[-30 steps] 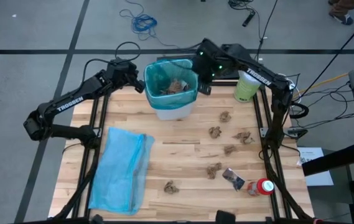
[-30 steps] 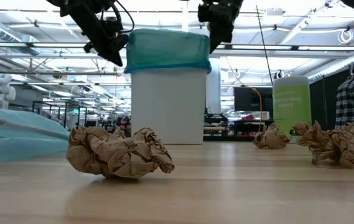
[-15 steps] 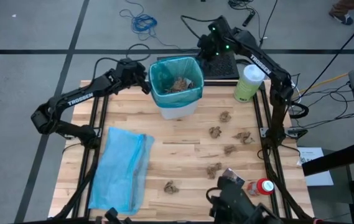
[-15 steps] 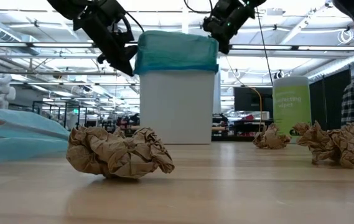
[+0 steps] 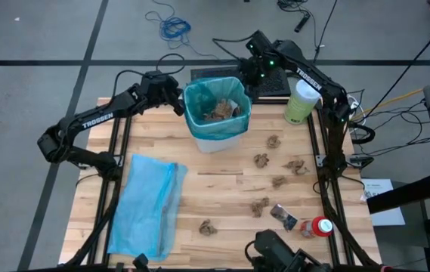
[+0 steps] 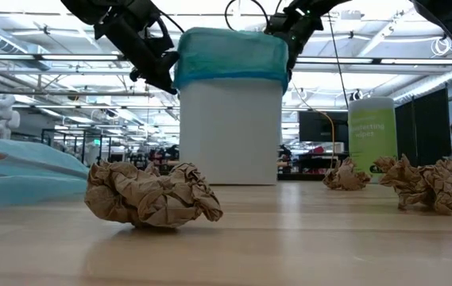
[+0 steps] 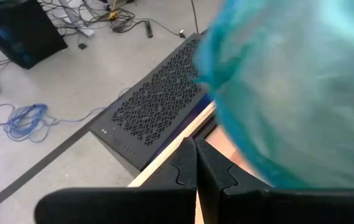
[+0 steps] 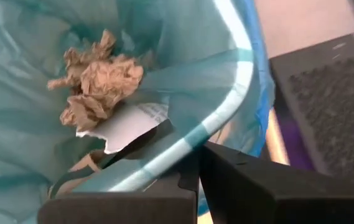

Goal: Place trash/remove bag and relplace
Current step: Put the brown paper into the blue trash bag inside the white trash bin

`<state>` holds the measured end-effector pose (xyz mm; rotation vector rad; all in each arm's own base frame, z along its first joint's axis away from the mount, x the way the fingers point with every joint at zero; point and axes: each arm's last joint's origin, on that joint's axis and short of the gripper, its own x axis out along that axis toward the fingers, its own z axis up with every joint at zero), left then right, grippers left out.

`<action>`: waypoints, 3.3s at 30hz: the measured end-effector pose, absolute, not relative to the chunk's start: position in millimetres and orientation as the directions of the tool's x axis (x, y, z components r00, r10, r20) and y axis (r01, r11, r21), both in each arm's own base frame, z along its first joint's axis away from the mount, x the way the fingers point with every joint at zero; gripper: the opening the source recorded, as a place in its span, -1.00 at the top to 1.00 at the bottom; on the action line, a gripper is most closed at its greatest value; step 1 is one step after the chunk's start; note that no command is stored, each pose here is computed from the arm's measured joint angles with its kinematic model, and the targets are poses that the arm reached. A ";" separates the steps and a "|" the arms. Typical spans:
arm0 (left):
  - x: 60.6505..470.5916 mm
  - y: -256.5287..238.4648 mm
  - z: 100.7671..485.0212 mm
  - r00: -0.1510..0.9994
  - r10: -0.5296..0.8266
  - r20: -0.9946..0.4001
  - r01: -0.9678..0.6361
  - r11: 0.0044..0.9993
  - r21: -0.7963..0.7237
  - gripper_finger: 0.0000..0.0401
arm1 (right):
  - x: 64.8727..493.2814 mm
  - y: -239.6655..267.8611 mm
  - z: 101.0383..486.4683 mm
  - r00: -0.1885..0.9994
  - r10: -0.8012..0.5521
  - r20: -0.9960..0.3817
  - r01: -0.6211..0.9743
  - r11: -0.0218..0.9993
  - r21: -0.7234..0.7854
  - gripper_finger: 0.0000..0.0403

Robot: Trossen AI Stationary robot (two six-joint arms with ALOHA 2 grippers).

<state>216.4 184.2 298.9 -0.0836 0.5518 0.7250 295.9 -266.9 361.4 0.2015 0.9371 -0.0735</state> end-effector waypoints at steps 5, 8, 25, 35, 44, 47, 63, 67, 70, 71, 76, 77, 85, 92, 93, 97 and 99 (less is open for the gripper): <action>219.6 179.7 298.6 0.624 0.591 -0.511 -0.634 0.765 0.110 1.00 | 299.0 -255.7 360.1 0.559 0.068 -0.826 0.122 0.979 0.164 1.00; 222.3 175.4 297.6 0.630 0.576 -0.521 -0.620 0.777 0.111 1.00 | 300.4 -248.2 359.9 0.537 0.094 -0.838 0.110 0.977 0.181 1.00; 223.7 166.9 296.8 0.628 0.552 -0.548 -0.598 0.793 0.112 1.00 | 298.1 -248.7 382.3 0.595 -0.091 -0.798 0.185 0.982 0.026 1.00; 216.8 162.3 306.5 0.638 0.568 -0.520 -0.606 0.787 0.116 1.00 | 265.7 -246.4 411.7 0.579 -0.238 -0.780 0.263 0.960 -0.098 1.00; 195.4 148.6 331.2 0.634 0.636 -0.441 -0.653 0.745 0.136 1.00 | 211.6 -218.1 444.7 0.622 -0.334 -0.708 0.343 0.929 -0.136 1.00; 188.4 143.5 339.9 0.647 0.647 -0.404 -0.658 0.741 0.133 1.00 | 199.4 -202.5 425.2 0.662 -0.288 -0.692 0.319 0.944 -0.089 1.00; 162.7 117.0 388.5 0.845 0.529 -0.077 -0.527 0.848 0.049 1.00 | 144.8 -95.5 277.1 0.648 -0.211 -0.731 0.519 0.825 0.222 0.98; 162.7 115.0 393.4 0.875 0.483 -0.030 -0.482 0.876 0.028 1.00 | 146.6 -86.4 249.5 0.561 -0.249 -0.789 0.614 0.765 0.195 0.85; 164.7 116.5 391.8 0.875 0.482 -0.039 -0.482 0.876 0.026 1.00 | 148.0 -84.0 234.0 0.496 -0.280 -0.822 0.673 0.723 0.160 0.69; 165.5 117.1 391.1 0.875 0.483 -0.043 -0.482 0.876 0.025 1.00 | 148.4 -83.2 229.2 0.478 -0.287 -0.830 0.689 0.709 0.151 0.62; 172.5 122.3 385.4 0.873 0.482 -0.073 -0.482 0.876 0.022 1.00 | 154.1 -82.8 210.8 0.428 -0.324 -0.844 0.743 0.657 0.125 0.25; 174.0 123.4 384.2 0.873 0.482 -0.079 -0.482 0.876 0.021 1.00 | 155.5 -83.5 207.2 0.414 -0.339 -0.845 0.759 0.641 0.115 0.18; 181.7 129.1 377.2 0.869 0.481 -0.114 -0.482 0.876 0.017 1.00 | 164.2 -89.9 175.9 0.333 -0.359 -0.872 0.820 0.567 0.079 -0.24; 181.8 129.1 376.9 0.869 0.481 -0.116 -0.482 0.876 0.017 1.00 | 169.8 -94.1 149.7 0.261 -0.376 -0.889 0.872 0.488 0.050 -0.27; 181.8 129.1 376.7 0.869 0.481 -0.119 -0.482 0.876 0.017 1.00 | 170.5 -94.5 146.2 0.256 -0.374 -0.891 0.879 0.474 0.053 -0.25; 181.7 129.1 376.3 0.868 0.480 -0.123 -0.482 0.876 0.017 1.00 | 172.5 -95.1 136.1 0.221 -0.356 -0.908 0.895 0.444 0.043 -0.03; 181.7 129.0 375.7 0.868 0.480 -0.128 -0.482 0.876 0.016 1.00 | 173.6 -93.7 134.0 0.211 -0.356 -0.910 0.894 0.446 0.033 0.20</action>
